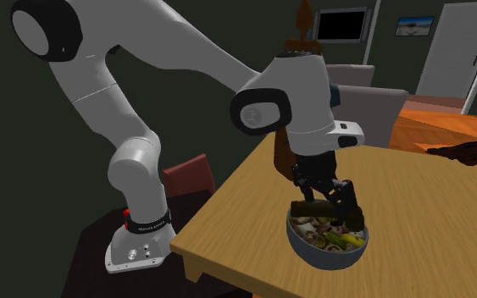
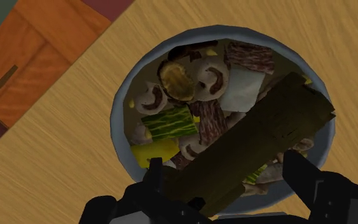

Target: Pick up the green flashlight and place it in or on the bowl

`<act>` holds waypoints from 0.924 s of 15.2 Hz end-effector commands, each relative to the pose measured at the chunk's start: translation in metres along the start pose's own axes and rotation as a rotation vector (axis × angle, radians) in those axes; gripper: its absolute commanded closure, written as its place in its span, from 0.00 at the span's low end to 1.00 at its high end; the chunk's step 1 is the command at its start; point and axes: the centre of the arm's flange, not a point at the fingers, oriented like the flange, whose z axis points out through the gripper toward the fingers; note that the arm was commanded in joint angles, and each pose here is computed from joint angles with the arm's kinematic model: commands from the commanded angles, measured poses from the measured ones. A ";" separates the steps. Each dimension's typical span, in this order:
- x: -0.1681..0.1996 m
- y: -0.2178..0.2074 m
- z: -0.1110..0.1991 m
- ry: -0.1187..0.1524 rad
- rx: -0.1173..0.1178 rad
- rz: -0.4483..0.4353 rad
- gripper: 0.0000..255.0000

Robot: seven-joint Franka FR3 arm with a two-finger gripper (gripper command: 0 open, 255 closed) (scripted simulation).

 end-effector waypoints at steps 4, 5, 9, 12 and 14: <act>0.000 0.000 -0.013 -0.001 0.001 0.000 0.00; 0.000 0.000 -0.026 -0.001 0.001 0.000 0.00; 0.000 0.000 -0.050 -0.001 0.001 0.000 0.00; 0.000 0.000 -0.050 -0.001 0.001 0.000 0.00; 0.000 0.000 -0.050 -0.001 0.001 0.000 0.00</act>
